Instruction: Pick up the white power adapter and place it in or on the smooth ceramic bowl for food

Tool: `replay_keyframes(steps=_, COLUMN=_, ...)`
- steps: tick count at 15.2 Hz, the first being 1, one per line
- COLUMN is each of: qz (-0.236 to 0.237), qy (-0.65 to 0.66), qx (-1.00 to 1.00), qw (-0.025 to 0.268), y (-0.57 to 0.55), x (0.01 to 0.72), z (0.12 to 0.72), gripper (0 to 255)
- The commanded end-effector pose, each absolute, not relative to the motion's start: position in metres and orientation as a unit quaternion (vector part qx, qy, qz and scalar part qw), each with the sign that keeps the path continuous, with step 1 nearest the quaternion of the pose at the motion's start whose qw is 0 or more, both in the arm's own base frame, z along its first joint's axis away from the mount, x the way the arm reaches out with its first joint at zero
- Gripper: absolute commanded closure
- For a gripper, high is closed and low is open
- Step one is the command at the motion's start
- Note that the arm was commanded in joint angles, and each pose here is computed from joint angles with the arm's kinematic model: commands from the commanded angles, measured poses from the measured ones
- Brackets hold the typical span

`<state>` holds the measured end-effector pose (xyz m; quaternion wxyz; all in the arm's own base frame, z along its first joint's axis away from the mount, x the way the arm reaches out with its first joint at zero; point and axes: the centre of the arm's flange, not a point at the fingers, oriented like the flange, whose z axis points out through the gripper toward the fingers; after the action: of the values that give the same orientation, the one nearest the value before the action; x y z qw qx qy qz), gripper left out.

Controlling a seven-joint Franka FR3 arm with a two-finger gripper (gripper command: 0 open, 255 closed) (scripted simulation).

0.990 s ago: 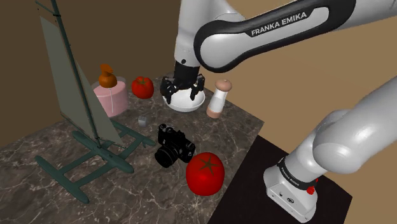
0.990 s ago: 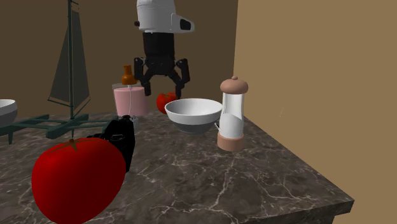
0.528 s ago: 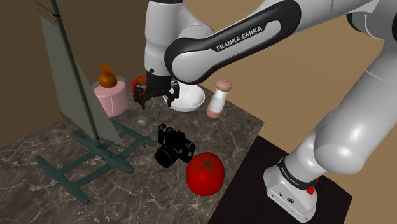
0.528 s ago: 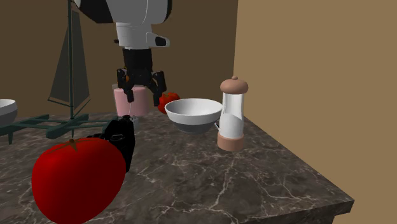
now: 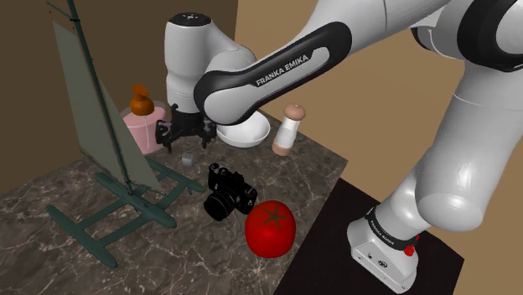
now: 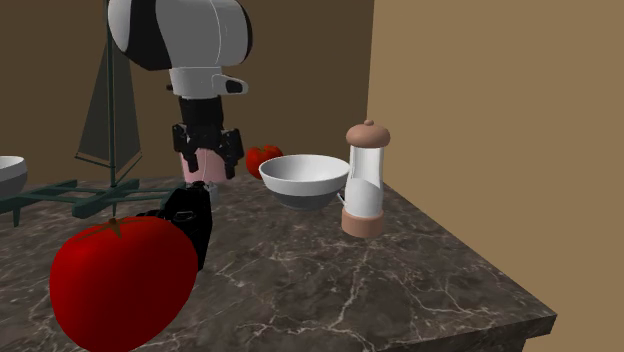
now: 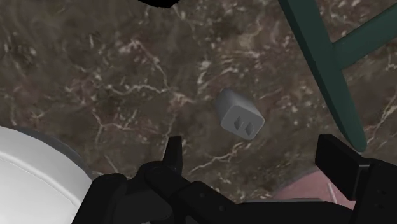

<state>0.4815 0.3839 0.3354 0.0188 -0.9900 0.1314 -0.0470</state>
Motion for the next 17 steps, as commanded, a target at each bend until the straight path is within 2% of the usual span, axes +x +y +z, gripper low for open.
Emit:
replay_keyframes(steps=1, qz=-0.047, qy=0.131, qx=-0.990, qw=0.019, y=0.384, x=0.483, z=0.325, gripper=0)
replay_keyframes(steps=11, qz=-0.047, qy=0.131, qx=-0.990, qw=0.019, y=0.385, x=0.484, z=0.312, gripper=0)
replay_keyframes(steps=12, qz=-0.047, qy=0.131, qx=-0.990, qw=0.019, y=0.385, x=0.484, z=0.312, gripper=255)
replay_keyframes(steps=17, qz=-0.047, qy=0.131, qx=-0.990, qw=0.019, y=0.385, x=0.484, z=0.312, gripper=255)
